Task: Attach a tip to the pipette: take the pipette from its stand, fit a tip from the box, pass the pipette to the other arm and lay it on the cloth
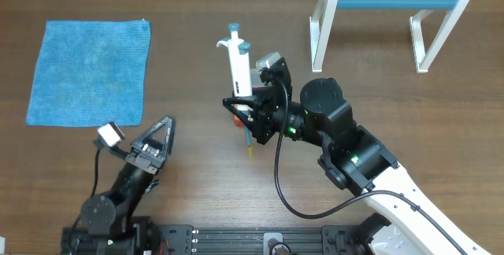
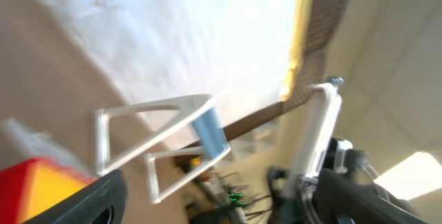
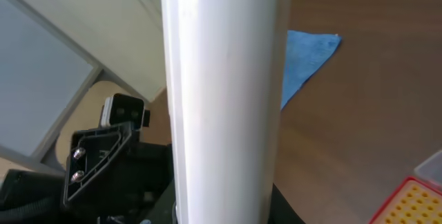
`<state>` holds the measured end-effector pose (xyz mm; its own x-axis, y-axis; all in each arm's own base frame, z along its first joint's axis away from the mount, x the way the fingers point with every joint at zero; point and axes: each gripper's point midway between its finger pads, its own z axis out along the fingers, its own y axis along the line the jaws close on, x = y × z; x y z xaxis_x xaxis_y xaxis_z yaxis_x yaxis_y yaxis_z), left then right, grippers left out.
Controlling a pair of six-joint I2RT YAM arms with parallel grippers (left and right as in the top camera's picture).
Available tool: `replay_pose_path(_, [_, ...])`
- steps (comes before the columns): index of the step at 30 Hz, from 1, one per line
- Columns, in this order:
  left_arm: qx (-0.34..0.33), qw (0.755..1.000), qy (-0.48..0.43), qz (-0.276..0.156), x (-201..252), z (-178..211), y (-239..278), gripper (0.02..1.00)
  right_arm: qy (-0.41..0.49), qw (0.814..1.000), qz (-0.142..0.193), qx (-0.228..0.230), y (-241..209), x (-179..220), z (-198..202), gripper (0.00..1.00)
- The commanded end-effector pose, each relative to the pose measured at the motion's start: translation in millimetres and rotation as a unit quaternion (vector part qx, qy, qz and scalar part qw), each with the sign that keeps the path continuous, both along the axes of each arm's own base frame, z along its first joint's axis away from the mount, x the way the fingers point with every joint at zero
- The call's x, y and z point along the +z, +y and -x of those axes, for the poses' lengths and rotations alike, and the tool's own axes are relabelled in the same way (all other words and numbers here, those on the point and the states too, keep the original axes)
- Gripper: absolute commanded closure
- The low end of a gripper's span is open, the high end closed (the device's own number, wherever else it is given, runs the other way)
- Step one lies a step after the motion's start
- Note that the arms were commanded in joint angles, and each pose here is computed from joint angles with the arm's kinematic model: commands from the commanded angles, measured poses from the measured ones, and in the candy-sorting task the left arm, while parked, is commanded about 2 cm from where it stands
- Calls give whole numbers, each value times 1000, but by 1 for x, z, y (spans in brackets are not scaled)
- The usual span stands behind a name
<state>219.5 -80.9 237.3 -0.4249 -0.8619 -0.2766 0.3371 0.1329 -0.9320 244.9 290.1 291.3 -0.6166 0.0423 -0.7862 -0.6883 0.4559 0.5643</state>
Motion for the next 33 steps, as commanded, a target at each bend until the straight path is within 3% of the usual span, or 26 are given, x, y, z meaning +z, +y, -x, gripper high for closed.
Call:
replay_pose_path(1, [-80, 997, 23, 0, 16, 1, -21, 143, 22, 998, -27, 48, 7, 11, 16, 923])
replay_pose_path(6, [-181, 979, -33, -84, 64, -8, -49, 148, 25, 997, -33, 60, 5, 12, 17, 923])
replay_pose_path(10, [-307, 937, -88, -144, 97, -15, -74, 189, 24, 998, -33, 50, 1, 12, 12, 923])
replay_pose_path(11, [-352, 915, -119, -160, 112, -19, -86, 187, 24, 998, -33, 49, 0, 12, 11, 923])
replay_pose_path(16, [-428, 874, -149, -178, 128, -41, -116, 189, 22, 998, -35, 50, 1, 14, 11, 923])
replay_pose_path(23, [-460, 862, -138, -166, 115, -65, -141, 205, 3, 997, -48, 57, 3, 24, 11, 923])
replay_pose_path(28, [-448, 865, -158, -165, 123, -65, -143, 531, 3, 997, -49, 59, 3, 24, 12, 923])
replay_pose_path(29, [-444, 866, -161, -164, 124, -66, -143, 630, 4, 997, -49, 61, 3, 24, 12, 923])
replay_pose_path(31, [-437, 870, -161, -160, 126, -68, -145, 923, 5, 996, -50, 67, 4, 24, 14, 925])
replay_pose_path(32, [-435, 872, -161, -158, 127, -69, -146, 991, 5, 996, -51, 70, 4, 24, 15, 923])
replay_pose_path(33, [-431, 874, -162, -154, 128, -70, -148, 991, 5, 996, -51, 70, 4, 24, 15, 923])
